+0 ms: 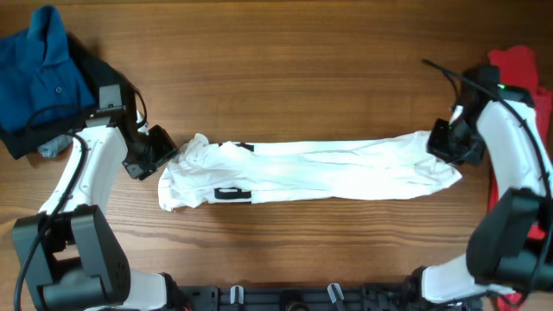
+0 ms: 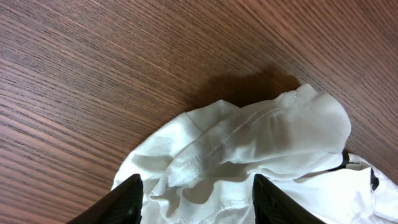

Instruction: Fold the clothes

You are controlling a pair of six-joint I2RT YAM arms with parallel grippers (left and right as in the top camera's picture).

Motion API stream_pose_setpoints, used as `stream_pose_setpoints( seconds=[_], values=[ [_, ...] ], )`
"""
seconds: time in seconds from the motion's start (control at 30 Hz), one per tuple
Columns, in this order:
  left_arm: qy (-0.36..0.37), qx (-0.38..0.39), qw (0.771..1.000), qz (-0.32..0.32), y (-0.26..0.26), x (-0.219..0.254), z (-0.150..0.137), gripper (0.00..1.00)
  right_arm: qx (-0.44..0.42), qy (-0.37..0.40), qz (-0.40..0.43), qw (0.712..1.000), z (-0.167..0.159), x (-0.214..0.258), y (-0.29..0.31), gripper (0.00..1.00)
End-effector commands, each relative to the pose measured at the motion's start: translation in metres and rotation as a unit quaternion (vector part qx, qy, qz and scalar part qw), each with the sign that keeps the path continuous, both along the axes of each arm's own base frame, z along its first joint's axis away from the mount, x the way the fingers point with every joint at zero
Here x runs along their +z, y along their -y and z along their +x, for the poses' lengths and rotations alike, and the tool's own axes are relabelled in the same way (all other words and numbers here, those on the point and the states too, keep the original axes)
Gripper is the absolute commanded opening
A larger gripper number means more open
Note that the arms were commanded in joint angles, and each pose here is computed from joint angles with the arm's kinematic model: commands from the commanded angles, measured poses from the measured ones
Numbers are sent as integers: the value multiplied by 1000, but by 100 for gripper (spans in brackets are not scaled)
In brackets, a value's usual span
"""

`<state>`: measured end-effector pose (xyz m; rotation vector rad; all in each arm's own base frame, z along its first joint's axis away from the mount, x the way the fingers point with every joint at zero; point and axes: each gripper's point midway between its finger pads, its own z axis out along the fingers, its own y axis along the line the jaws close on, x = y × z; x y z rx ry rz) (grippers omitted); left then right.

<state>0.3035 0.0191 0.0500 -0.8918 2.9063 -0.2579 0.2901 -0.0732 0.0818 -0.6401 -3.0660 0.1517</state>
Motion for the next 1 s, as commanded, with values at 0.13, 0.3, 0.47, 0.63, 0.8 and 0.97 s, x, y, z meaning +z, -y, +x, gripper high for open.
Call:
stream_pose_setpoints(
  seconds=[0.13,0.3,0.47,0.63,0.8,0.97],
  values=[
    [8,-8,1000,10,-3,4,3,56,74,25,-1,997,10,17,-81,4],
    [8,-8,1000,10,-3,4,3,56,129,43,11,991,11,14,-144,4],
    [8,-8,1000,10,-3,4,3,56,173,53,32,983,14,0,-194,4],
    [6,-8,1000,10,-3,4,2,56,214,60,57,973,15,-16,-235,4],
    [4,-8,1000,10,-2,4,1,56,229,51,66,970,8,-27,-255,4],
    [4,-8,1000,10,-2,4,1,56,236,45,64,969,5,-30,-258,4]
  ],
)
